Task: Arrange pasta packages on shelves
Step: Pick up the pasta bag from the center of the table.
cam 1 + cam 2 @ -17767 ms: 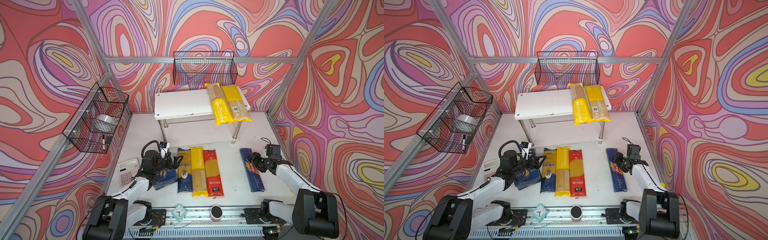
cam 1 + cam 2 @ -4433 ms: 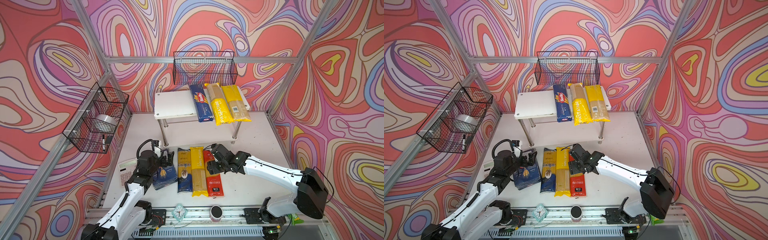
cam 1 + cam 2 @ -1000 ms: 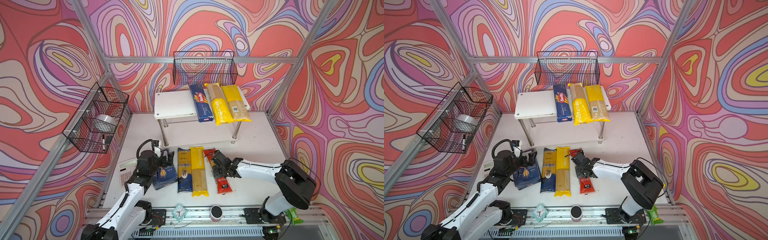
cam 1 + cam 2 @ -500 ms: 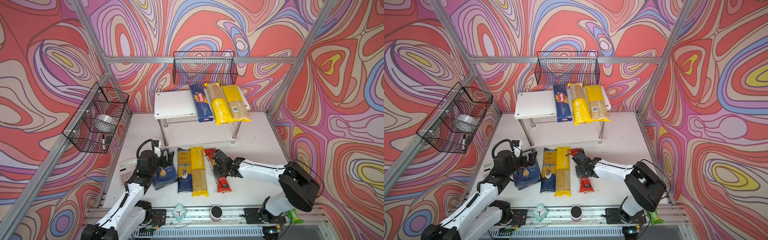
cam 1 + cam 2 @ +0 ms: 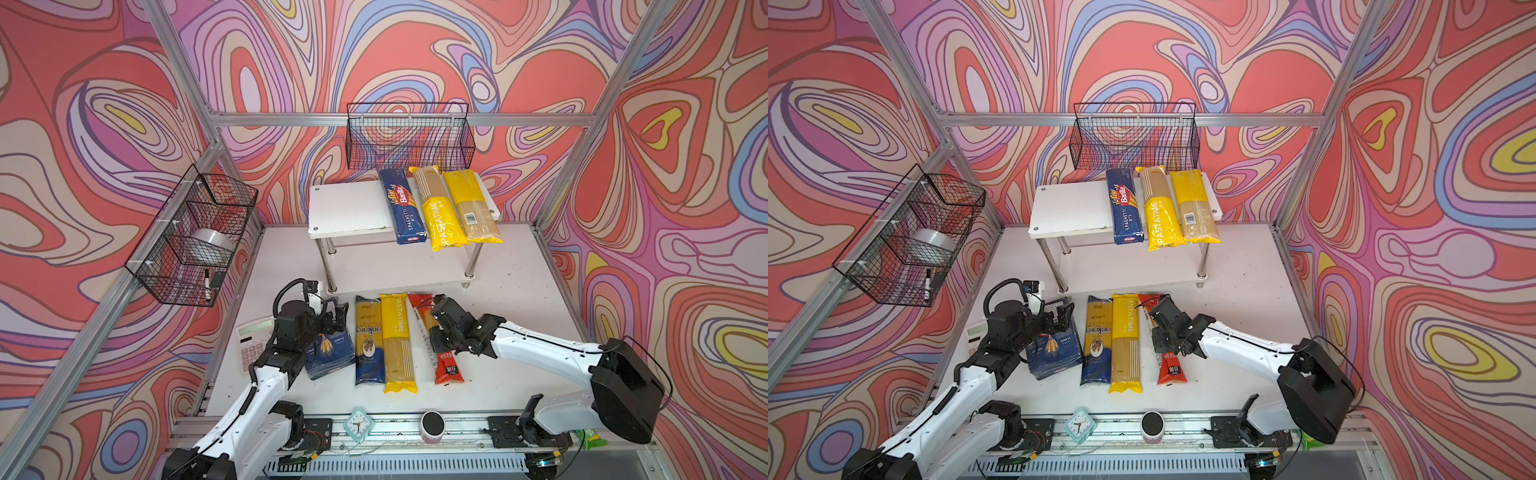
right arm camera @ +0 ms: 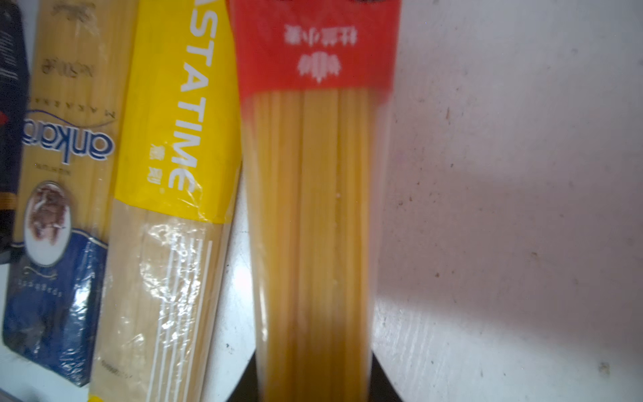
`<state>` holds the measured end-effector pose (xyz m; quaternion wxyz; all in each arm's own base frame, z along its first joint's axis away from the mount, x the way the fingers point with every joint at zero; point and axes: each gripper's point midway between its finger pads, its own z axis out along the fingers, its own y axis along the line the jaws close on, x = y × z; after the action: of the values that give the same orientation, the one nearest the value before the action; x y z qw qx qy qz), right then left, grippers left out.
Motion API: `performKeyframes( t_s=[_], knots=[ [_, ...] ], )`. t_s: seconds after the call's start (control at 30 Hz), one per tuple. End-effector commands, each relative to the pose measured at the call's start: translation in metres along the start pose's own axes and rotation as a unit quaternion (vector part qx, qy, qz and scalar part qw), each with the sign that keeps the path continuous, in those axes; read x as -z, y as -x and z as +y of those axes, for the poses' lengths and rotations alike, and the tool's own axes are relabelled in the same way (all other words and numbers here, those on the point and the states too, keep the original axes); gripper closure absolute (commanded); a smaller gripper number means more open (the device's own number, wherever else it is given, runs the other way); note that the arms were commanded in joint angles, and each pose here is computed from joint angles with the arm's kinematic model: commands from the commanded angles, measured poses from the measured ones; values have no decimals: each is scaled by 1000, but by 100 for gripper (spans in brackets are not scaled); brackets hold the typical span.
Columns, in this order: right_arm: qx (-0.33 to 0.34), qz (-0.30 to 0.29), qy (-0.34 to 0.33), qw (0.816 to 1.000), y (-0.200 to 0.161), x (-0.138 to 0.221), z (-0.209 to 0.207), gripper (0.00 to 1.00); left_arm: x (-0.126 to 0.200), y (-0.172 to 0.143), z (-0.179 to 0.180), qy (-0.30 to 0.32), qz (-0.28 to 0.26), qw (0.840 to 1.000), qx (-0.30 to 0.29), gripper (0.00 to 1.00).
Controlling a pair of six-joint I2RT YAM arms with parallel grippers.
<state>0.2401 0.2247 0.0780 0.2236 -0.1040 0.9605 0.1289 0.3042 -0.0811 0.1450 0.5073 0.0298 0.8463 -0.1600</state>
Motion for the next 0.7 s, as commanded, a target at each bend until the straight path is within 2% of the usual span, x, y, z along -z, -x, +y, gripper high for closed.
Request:
performKeyframes(
  t_s=[0.0, 0.33, 0.5, 0.67],
  knots=[
    [-15, -73, 54, 996, 47, 35, 29, 73, 0, -1, -2, -3, 2, 1000, -6, 0],
    [9, -113, 116, 987, 71, 77, 65, 74, 0, -1, -1, -2, 2, 1000, -5, 0],
    [30, -130, 170, 976, 78, 92, 95, 74, 0, -1, -1, -2, 2, 1000, -5, 0],
    [52, -148, 177, 972, 82, 106, 108, 74, 0, 0, -1, -3, 2, 1000, -6, 0]
  ],
)
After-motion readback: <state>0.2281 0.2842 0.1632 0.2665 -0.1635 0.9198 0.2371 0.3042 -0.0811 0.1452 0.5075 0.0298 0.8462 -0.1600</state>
